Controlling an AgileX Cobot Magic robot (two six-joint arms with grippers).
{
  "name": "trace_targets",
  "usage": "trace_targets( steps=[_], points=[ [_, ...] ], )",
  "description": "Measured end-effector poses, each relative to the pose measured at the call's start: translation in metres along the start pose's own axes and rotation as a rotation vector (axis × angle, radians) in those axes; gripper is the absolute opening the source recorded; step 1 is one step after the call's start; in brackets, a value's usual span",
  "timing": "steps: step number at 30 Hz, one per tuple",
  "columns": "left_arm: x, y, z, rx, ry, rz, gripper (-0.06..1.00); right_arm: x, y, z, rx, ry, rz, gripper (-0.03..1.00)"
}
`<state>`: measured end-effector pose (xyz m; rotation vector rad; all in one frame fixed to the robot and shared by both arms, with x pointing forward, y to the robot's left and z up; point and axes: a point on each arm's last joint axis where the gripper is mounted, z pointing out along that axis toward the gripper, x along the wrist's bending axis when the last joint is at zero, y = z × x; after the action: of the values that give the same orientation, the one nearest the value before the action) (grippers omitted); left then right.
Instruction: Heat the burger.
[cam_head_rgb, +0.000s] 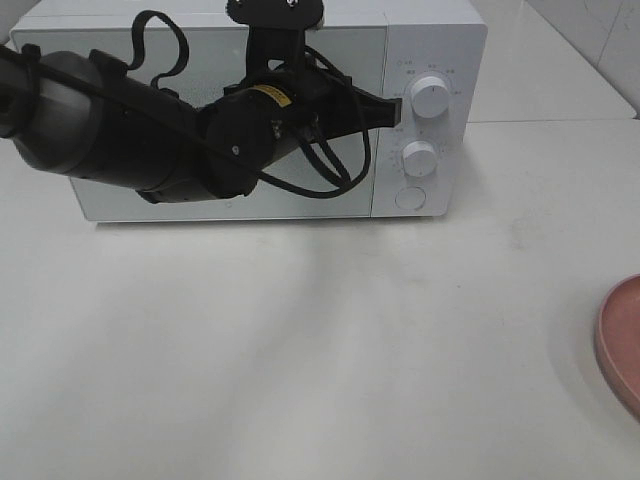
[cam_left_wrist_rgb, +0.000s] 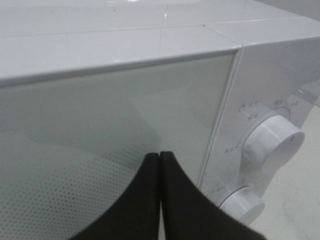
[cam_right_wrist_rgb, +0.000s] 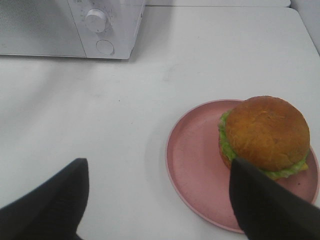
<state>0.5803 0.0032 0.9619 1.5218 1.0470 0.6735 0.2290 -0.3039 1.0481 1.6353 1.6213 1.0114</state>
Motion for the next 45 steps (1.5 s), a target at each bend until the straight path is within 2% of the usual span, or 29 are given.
trace_targets(
  steps=[11,14,16,22,24,25,26,27,28,29,30,31,32,33,34,35,36,38,39,40,42,43,44,45],
  points=[
    [0.004,0.011,-0.027,0.02,0.013,0.015,0.0,0.0,0.0,0.0,0.0,0.0,0.0,0.75],
    [0.007,0.008,-0.04,0.068,0.004,0.018,0.0,0.0,0.0,0.0,0.0,0.0,0.0,0.75],
    [0.008,0.002,-0.057,0.154,-0.023,0.019,0.0,0.0,0.0,0.0,0.0,0.0,0.0,0.75],
    [0.008,-0.002,-0.074,0.239,-0.055,0.019,0.0,0.0,0.0,0.0,0.0,0.0,0.0,0.75],
    [0.013,-0.006,-0.087,0.36,-0.09,0.007,0.12,0.0,0.0,0.0,0.0,0.0,0.0,0.75],
    [0.013,-0.006,-0.087,0.36,-0.09,0.007,0.12,0.0,0.0,0.0,0.0,0.0,0.0,0.75],
    [0.014,-0.008,-0.089,0.402,-0.101,0.002,0.26,0.0,0.0,0.0,0.0,0.0,0.0,0.75],
    [0.02,-0.01,-0.093,0.483,-0.12,-0.002,0.47,0.0,0.0,0.0,0.0,0.0,0.0,0.75],
    [0.02,-0.01,-0.093,0.483,-0.12,-0.002,0.47,0.0,0.0,0.0,0.0,0.0,0.0,0.75],
    [0.023,-0.01,-0.095,0.516,-0.125,-0.003,0.55,0.0,0.0,0.0,0.0,0.0,0.0,0.75],
    [0.031,-0.011,-0.099,0.592,-0.137,-0.012,0.72,0.0,0.0,0.0,0.0,0.0,0.0,0.75],
    [0.031,-0.011,-0.099,0.592,-0.137,-0.012,0.72,0.0,0.0,0.0,0.0,0.0,0.0,0.75],
    [0.036,-0.011,-0.102,0.63,-0.14,-0.022,0.8,0.0,0.0,0.0,0.0,0.0,0.0,0.75],
    [0.036,-0.011,-0.102,0.63,-0.14,-0.022,0.8,0.0,0.0,0.0,0.0,0.0,0.0,0.75],
    [0.045,-0.01,-0.108,0.707,-0.147,-0.042,0.91,0.0,0.0,0.0,0.0,0.0,0.0,0.75],
    [0.056,-0.006,-0.115,0.762,-0.145,-0.068,0.96,0.0,0.0,0.0,0.0,0.0,0.0,0.75],
    [0.056,-0.006,-0.115,0.762,-0.145,-0.068,0.96,0.0,0.0,0.0,0.0,0.0,0.0,0.75],
    [0.077,0.004,-0.128,0.826,-0.125,-0.106,0.98,0.0,0.0,0.0,0.0,0.0,0.0,0.75],
    [0.077,0.004,-0.128,0.826,-0.125,-0.106,0.98,0.0,0.0,0.0,0.0,0.0,0.0,0.75],
    [0.093,0.013,-0.139,0.849,-0.103,-0.127,0.99,0.0,0.0,0.0,0.0,0.0,0.0,0.75],
    [0.1,0.017,-0.144,0.857,-0.092,-0.134,0.99,0.0,0.0,0.0,0.0,0.0,0.0,0.75],
    [0.116,0.027,-0.154,0.855,-0.06,-0.155,0.99,0.0,0.0,0.0,0.0,0.0,0.0,0.75],
    [0.116,0.027,-0.154,0.855,-0.06,-0.155,0.99,0.0,0.0,0.0,0.0,0.0,0.0,0.75],
    [0.125,0.032,-0.16,0.851,-0.039,-0.166,0.99,0.0,0.0,0.0,0.0,0.0,0.0,0.75]
  ],
)
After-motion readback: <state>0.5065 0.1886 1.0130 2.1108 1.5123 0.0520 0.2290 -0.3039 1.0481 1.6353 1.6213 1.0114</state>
